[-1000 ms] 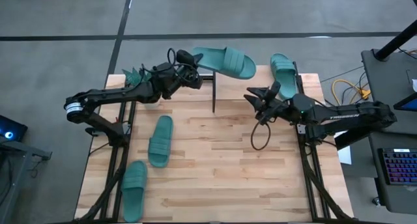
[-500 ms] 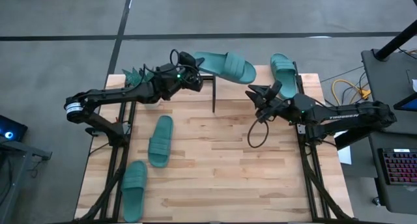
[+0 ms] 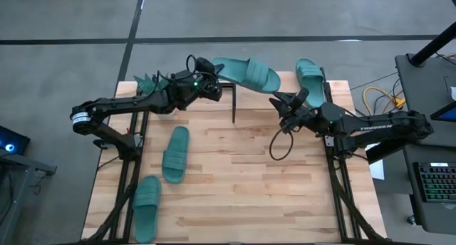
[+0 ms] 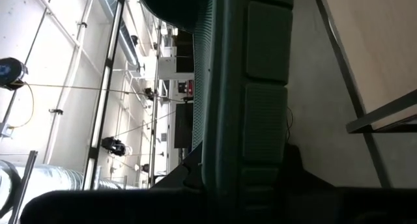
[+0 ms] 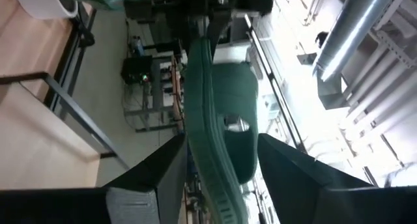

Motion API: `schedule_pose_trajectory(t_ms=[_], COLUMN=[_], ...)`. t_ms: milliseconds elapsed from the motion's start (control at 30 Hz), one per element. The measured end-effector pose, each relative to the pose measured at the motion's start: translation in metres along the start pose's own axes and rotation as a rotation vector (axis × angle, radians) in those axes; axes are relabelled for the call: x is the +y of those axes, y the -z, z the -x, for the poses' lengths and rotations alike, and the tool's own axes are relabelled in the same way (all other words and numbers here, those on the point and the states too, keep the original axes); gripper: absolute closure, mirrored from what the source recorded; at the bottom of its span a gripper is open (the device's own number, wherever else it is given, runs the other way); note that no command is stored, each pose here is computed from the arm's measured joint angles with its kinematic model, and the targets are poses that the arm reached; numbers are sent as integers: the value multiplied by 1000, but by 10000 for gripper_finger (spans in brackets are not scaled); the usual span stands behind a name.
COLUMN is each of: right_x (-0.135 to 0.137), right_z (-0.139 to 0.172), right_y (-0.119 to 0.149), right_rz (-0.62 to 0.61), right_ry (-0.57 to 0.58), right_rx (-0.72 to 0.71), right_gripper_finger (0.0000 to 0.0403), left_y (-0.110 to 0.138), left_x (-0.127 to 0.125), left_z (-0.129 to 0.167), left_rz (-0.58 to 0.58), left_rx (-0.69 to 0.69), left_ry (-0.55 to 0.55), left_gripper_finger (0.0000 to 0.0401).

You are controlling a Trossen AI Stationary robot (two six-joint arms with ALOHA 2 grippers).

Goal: Pick and place slides into the shelf
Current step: Put the top right green slipper on the shelf

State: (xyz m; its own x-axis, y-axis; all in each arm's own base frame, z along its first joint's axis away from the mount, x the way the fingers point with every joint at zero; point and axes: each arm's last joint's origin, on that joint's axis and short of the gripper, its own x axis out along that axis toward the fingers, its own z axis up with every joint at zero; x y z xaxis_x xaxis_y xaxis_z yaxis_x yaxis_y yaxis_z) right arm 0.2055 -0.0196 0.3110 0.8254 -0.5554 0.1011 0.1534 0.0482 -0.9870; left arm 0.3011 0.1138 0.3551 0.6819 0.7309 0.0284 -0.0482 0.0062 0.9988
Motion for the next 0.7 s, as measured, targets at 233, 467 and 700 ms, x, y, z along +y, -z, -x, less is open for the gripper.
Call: schedule_pose_trajectory(t_ms=[233, 467, 700], right_x=[0, 0, 0], right_z=[0, 0, 0], right_y=[1, 1, 1], right_rz=[-4, -5, -3], right_ry=[0, 0, -2], right_rx=[35, 35, 35], right_gripper_finger=[225, 225, 227], left_y=[-8, -12, -13], left_x=[-3, -4, -4], left_z=[4, 6, 7], left_rz=[-3, -4, -5], left_rx=[-33, -44, -49], left_ry=[9, 12, 12], left_gripper_finger=[352, 352, 352])
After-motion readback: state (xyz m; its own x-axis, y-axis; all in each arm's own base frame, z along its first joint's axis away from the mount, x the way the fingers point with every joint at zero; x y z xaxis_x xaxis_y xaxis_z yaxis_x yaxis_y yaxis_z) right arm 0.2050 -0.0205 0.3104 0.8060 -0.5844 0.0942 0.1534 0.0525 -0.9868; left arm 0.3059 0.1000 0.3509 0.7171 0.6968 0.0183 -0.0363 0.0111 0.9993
